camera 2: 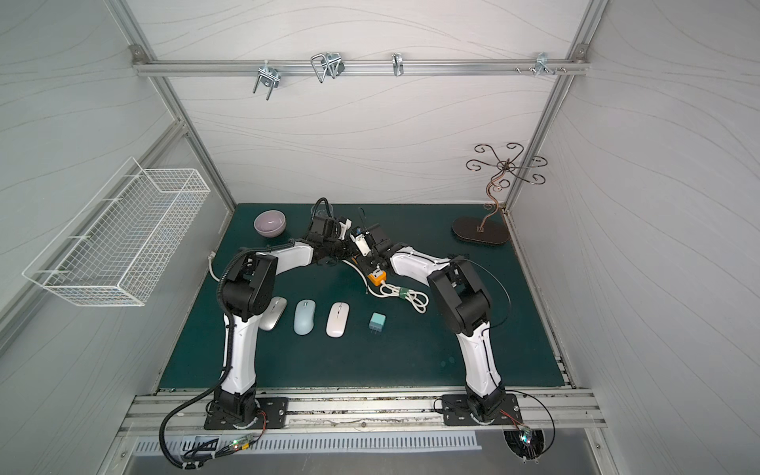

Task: Unplug the wireless mouse
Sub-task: Remove the plug from the socket.

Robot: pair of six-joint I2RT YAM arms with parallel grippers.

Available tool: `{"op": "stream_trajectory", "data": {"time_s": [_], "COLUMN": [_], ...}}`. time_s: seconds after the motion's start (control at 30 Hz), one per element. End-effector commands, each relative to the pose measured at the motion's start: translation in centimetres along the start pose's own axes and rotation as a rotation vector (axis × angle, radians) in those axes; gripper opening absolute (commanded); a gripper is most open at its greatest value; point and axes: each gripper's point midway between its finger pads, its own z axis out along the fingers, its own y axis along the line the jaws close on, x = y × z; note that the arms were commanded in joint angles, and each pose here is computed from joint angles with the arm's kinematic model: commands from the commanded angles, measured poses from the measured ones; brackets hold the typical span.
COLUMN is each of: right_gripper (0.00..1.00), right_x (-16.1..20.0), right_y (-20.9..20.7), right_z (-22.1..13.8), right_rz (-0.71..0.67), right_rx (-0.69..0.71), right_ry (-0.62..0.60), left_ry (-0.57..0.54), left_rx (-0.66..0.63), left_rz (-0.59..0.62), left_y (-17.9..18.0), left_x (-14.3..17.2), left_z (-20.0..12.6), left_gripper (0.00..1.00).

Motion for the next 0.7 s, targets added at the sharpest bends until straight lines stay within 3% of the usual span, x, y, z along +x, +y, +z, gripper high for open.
{"op": "stream_trajectory", "data": {"time_s": [0.0,0.37,0.67], "right_gripper": [0.0,0.0,0.0], "right_x": [1.1,-2.1,-5.9], "right_y": [-0.4,-0.9,-1.4], "right_z": [0.2,-1.0,-3.1], "right_rz": [0.021,-0.007,-0.037], "right_rx": [0.004,0.031,0.06], "right_ry": [0.039,-0.023,-0.106], "left_ry": [0.078,0.248,0.298], "left_rx": [-0.083,-0.248,-0.231], "left_rz": [-0.047,-0.202,-0.248], "left_y": [2.4,7.0,6.9], "left_x": [2.6,12.0,13.4], "left_z": [1.4,2.0,2.1], "left_gripper": [0.25,0.22,0.23]}}
